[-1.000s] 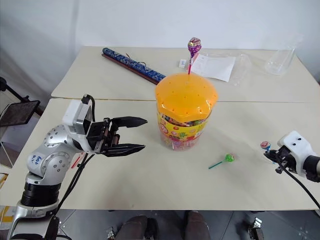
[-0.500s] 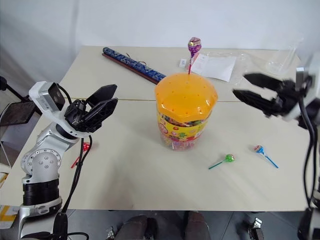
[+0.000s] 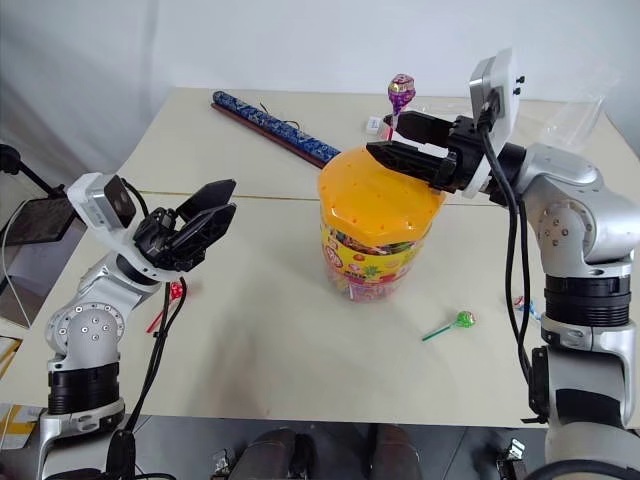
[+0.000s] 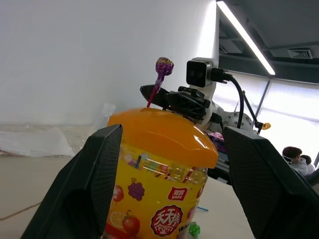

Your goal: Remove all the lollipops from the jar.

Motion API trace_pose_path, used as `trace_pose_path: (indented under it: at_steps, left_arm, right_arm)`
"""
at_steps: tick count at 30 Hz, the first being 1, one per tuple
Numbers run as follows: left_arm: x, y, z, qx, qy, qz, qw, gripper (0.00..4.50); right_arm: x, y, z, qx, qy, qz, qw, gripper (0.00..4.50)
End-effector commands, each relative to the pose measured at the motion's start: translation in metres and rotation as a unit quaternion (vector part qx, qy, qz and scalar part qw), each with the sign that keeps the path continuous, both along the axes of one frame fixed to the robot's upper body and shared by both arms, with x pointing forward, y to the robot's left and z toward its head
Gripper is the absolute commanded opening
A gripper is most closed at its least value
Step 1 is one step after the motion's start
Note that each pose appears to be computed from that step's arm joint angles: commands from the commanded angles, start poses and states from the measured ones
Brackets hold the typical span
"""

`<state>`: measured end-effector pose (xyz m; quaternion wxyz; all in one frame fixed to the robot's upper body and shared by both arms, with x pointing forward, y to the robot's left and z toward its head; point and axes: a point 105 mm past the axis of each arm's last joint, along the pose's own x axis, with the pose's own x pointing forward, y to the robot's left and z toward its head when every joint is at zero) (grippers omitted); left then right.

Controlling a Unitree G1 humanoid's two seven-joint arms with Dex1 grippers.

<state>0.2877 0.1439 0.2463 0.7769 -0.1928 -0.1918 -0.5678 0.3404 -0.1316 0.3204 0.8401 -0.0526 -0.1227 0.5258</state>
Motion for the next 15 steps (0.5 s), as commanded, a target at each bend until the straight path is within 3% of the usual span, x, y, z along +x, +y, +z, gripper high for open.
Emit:
trace_pose_path:
  at_steps: [1,6,12,15]
  left_arm:
    - [-0.009,-0.002,0.011,-0.004,-0.034,0.001,0.999,3.39]
    - [-0.009,-0.003,0.015,-0.008,-0.041,-0.001,0.999,3.39]
    - [-0.016,-0.007,0.020,0.017,-0.072,-0.023,0.997,3.39]
    - [-0.023,-0.004,0.016,0.067,-0.091,-0.033,0.993,3.39]
  right_arm:
    - [-0.002,0.001,0.009,0.002,-0.015,0.004,1.000,1.74]
    - [-0.002,-0.004,0.017,0.018,-0.025,0.001,1.000,0.11]
    - [-0.024,-0.033,0.054,0.091,-0.067,0.017,0.993,0.05]
    - [-0.029,-0.081,0.053,0.080,-0.048,-0.060,0.994,0.05]
